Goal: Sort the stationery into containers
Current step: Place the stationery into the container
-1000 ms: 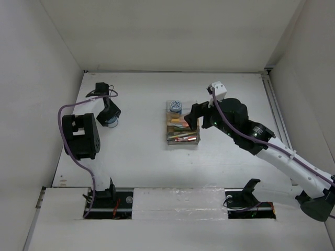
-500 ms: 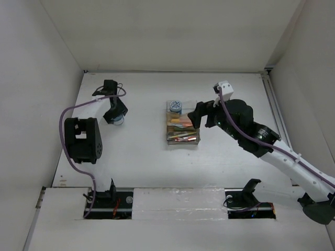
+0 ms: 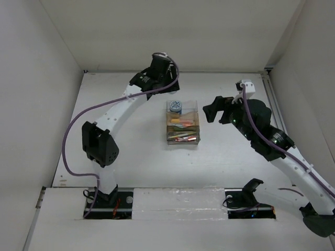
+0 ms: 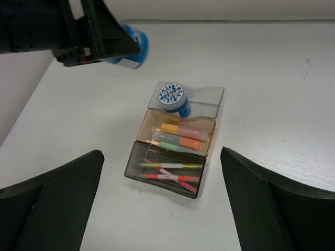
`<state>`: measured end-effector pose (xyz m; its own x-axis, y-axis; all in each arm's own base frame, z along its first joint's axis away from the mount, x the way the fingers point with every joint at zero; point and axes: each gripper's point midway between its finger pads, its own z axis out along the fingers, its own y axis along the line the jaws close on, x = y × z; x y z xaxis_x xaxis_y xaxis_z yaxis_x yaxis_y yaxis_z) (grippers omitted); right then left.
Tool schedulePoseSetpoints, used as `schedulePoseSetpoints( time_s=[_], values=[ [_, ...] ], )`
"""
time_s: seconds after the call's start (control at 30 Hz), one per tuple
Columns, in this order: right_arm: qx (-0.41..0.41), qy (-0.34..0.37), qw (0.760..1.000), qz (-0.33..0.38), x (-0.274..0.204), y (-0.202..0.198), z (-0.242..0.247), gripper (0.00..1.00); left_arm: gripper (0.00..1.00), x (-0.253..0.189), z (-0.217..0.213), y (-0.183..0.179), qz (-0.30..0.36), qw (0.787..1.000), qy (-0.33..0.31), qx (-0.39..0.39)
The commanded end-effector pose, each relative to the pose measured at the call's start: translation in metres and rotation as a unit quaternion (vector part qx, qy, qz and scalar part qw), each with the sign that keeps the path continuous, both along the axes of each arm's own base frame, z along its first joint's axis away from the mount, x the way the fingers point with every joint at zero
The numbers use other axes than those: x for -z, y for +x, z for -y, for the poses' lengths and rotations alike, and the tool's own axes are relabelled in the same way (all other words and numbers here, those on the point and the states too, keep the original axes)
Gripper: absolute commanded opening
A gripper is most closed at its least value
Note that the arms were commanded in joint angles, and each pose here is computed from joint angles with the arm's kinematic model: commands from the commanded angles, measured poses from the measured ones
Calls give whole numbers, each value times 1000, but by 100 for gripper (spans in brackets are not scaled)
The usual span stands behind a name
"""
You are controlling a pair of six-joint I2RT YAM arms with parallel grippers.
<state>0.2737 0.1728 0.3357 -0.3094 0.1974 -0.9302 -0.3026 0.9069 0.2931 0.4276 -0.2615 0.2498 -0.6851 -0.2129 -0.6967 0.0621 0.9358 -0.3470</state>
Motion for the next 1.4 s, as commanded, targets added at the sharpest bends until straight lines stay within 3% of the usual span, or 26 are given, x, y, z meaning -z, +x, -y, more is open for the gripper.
schedulePoseSetpoints(
  time_s=[0.0,0.2,0.87,1.37],
  values=[
    [18,25,999,19,-24,-4,12,100,0,5,39,9,11,999,-13,48],
    [13,23,1000,15,-21,-10,15,100,0,31,104,7,29,993,-10,115],
    [35,15,999,23,-24,-28,42,100,0,80,130,24,9,992,-38,117],
    [34,14,999,28,-26,-27,42,100,0,104,121,21,-21,996,13,81]
  ],
)
